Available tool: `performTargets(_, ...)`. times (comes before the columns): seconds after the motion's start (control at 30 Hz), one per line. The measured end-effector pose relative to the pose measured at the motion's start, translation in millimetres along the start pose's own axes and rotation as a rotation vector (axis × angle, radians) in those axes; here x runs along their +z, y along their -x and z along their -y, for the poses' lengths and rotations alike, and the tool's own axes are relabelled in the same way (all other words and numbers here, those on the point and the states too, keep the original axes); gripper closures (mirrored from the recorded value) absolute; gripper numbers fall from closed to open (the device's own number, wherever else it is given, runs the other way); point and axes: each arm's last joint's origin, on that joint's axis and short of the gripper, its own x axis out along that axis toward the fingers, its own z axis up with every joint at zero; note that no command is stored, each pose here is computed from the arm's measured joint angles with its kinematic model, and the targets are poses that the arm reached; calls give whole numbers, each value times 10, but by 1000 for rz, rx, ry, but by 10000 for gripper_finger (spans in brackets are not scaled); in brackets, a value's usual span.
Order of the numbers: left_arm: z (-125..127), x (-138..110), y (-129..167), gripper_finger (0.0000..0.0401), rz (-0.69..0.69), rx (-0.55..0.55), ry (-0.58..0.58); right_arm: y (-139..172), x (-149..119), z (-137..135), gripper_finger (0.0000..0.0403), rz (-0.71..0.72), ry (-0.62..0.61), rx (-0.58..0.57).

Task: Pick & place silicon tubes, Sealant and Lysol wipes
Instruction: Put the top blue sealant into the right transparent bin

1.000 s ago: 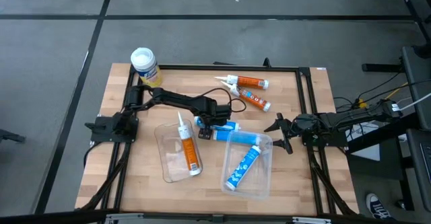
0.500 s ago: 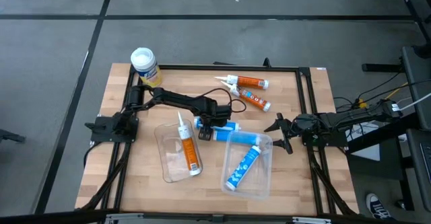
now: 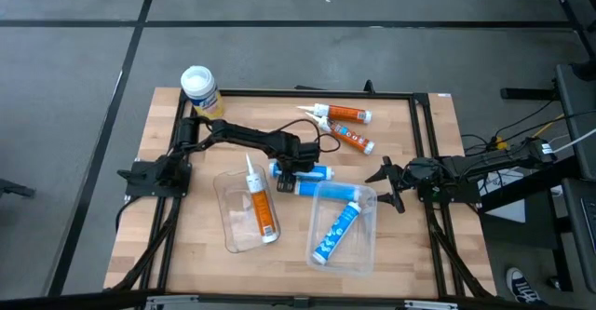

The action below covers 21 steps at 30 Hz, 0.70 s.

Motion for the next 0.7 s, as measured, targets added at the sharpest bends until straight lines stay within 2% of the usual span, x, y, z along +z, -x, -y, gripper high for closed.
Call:
performTargets(0.4, -309, -98, 288, 192, 35, 78, 123, 0, 0, 0, 105, 0, 0, 0)
performTargets(0.7, -394, -121, 683, 192, 171, 111, 236, 0, 0, 0, 105, 0, 0, 0)
